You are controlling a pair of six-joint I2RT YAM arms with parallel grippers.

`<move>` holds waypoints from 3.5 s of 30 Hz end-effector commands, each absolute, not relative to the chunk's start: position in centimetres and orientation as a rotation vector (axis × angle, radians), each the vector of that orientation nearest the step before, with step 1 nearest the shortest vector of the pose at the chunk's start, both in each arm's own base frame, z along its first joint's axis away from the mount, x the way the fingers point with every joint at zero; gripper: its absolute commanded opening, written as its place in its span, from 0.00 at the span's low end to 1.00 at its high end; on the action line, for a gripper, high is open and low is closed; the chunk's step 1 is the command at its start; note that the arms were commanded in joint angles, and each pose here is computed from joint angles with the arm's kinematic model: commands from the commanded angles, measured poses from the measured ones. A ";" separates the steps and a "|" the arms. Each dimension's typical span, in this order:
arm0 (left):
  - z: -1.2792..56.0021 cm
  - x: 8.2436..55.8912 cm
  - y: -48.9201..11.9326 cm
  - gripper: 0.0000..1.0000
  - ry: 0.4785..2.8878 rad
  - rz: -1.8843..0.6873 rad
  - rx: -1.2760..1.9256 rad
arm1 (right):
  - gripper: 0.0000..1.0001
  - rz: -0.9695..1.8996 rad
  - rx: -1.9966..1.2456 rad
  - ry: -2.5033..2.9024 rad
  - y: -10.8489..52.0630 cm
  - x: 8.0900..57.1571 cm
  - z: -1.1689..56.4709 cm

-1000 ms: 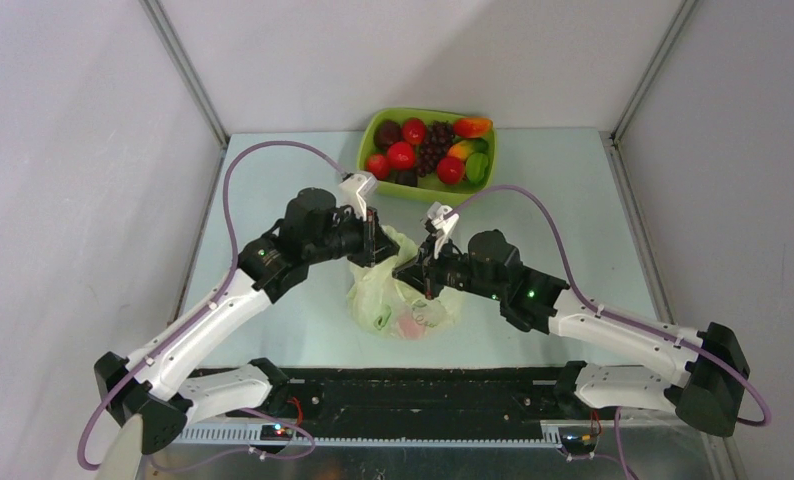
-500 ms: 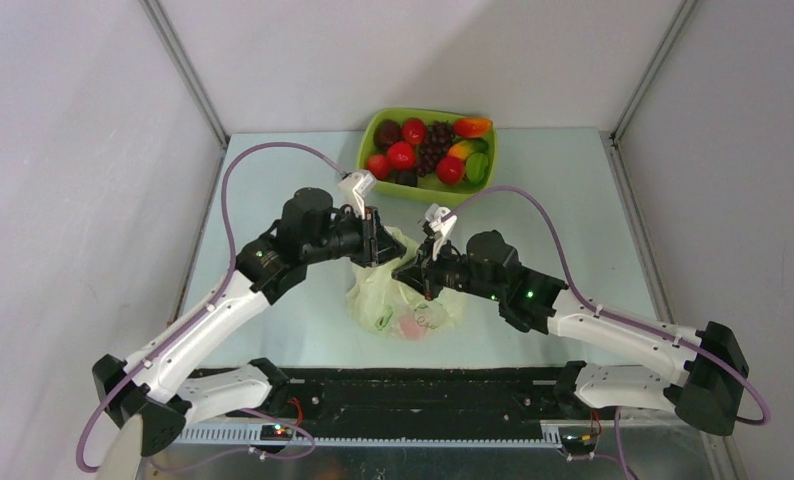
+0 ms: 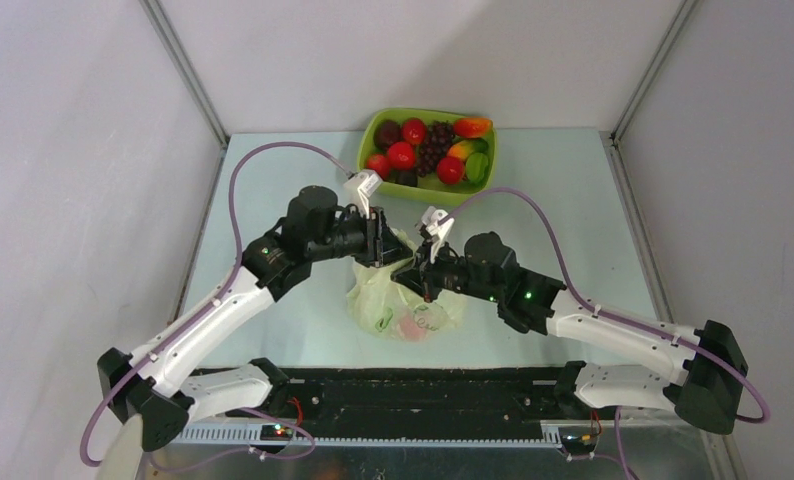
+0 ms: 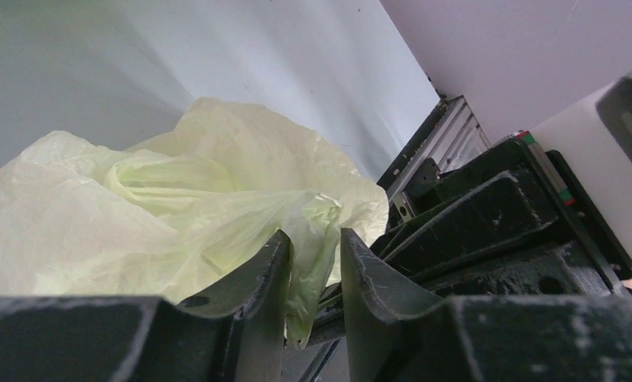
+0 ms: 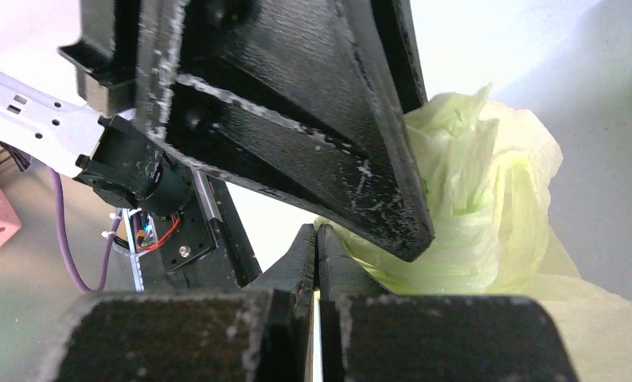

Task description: Place the fake fruits into the plastic bag and tie a complex knot

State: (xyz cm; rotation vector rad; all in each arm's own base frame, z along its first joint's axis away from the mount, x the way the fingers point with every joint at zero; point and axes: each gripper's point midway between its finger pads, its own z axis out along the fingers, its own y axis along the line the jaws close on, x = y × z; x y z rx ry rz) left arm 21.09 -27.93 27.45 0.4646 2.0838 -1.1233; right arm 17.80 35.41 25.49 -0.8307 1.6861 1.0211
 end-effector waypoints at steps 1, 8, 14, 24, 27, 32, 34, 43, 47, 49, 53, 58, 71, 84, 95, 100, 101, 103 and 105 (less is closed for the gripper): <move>28.6 21.1 -28.7 0.32 2.054 -1.174 0.488 | 0.00 1.001 -0.848 1.641 35.7 17.9 26.0; 28.3 20.8 -29.0 0.01 2.045 -1.199 0.521 | 0.00 0.978 -0.872 1.623 35.3 17.6 26.3; 29.4 21.0 -28.1 0.00 1.918 -1.176 0.487 | 0.47 0.966 -0.841 1.540 32.6 16.6 29.9; 31.5 20.3 -27.5 0.00 1.728 -1.258 0.405 | 0.84 0.699 -0.938 1.497 28.2 17.3 27.9; 31.3 20.3 -27.4 0.00 1.727 -1.250 0.410 | 0.85 0.650 -0.946 1.506 28.3 18.1 26.6; 31.1 20.2 -27.4 0.00 1.728 -1.249 0.420 | 0.90 0.595 -0.956 1.514 29.2 19.3 25.1; 31.2 20.3 -27.3 0.00 1.721 -1.250 0.413 | 0.92 0.559 -0.940 1.507 29.5 20.1 24.6; 31.1 20.1 -27.1 0.00 1.706 -1.243 0.408 | 0.81 0.365 -0.722 1.464 28.9 23.8 24.5; 30.9 20.2 -27.0 0.00 1.659 -1.228 0.435 | 0.42 0.294 -0.616 1.480 27.2 24.9 25.3; 30.8 20.1 -27.2 0.00 1.632 -1.231 0.449 | 0.19 0.274 -0.576 1.487 26.6 25.1 25.5; 30.3 20.3 -27.4 0.00 1.595 -1.205 0.465 | 0.00 0.251 -0.469 1.513 25.1 25.6 25.9; 30.2 21.2 -26.8 0.00 1.519 -1.135 0.424 | 0.00 0.255 -0.396 1.540 24.2 25.8 26.0; 29.9 22.5 -27.6 0.00 1.439 -1.056 0.457 | 0.71 0.458 -0.397 1.695 22.1 21.4 25.3; 28.2 21.5 -28.6 0.00 1.389 -0.974 0.570 | 0.76 1.387 0.382 1.750 24.2 16.4 34.1; 28.0 20.6 -28.2 0.00 1.339 -0.879 0.603 | 0.84 1.657 0.601 1.856 30.0 15.8 33.8; 28.0 20.1 -28.2 0.00 1.325 -0.872 0.615 | 0.87 1.653 0.668 1.884 31.0 16.0 33.1; 28.0 20.0 -28.2 0.00 1.324 -0.872 0.613 | 0.87 1.639 0.680 1.891 31.1 16.2 32.8; 28.1 19.8 -28.2 0.00 1.317 -0.877 0.613 | 0.90 1.627 0.701 1.899 31.4 16.5 32.3; 28.1 19.5 -28.1 0.00 1.308 -0.880 0.612 | 0.92 1.607 0.733 1.907 31.5 16.9 31.7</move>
